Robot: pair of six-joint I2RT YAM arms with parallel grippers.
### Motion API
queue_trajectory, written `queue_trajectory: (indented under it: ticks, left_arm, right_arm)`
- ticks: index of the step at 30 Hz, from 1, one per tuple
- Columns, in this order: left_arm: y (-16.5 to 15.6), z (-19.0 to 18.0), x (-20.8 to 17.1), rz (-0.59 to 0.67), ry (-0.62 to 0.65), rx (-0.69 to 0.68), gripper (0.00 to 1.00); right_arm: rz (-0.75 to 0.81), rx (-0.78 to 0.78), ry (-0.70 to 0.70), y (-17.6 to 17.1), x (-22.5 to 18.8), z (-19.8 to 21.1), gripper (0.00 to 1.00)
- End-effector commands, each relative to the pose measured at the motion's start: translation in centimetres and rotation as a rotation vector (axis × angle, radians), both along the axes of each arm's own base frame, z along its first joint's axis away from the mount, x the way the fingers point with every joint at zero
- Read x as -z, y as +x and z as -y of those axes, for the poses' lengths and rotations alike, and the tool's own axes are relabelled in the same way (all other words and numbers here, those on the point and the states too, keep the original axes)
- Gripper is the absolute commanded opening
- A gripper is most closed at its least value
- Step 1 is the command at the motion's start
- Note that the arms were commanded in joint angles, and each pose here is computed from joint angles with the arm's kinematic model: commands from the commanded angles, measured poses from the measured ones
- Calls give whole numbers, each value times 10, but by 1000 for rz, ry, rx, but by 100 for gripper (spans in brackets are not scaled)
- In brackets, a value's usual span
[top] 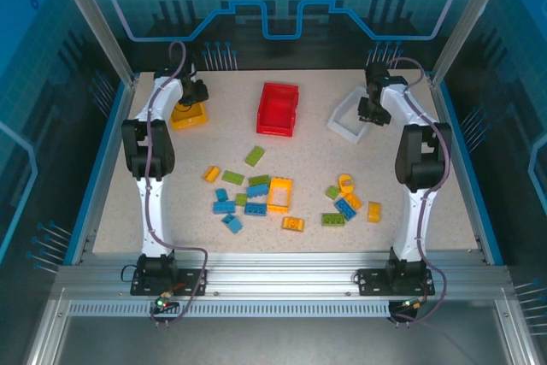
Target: Sort the legos into containers by color
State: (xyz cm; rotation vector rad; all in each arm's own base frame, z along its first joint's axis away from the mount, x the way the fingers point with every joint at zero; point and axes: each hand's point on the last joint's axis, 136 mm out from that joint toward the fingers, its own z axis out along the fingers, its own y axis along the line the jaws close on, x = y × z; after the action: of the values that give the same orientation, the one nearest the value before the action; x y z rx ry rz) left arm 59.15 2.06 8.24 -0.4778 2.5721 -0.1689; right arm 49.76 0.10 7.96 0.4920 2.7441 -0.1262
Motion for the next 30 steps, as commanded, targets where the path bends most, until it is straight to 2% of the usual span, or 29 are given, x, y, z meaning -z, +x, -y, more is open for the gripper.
queue_trajectory:
  ticks: [1,7,12,18,24,30]
  left_arm:
    - [-7,8,8,-30,-7,42,15]
    - [-20,52,-3,-2,-60,143,5]
    - [-39,113,-8,-7,-101,236,5]
    - [-58,169,-6,-15,-163,284,5]
    - [-69,201,-4,-29,-196,312,5]
    - [-85,202,1,-48,-223,265,5]
  right_arm:
    - [-4,-110,-42,5,-4,-20,29]
    - [10,-277,-40,13,-8,-58,28]
    - [34,-436,5,19,-13,-95,28]
    - [14,-572,30,16,-8,-127,27]
    - [0,-673,14,11,-1,-146,27]
    - [-5,-703,-12,9,-1,-143,27]
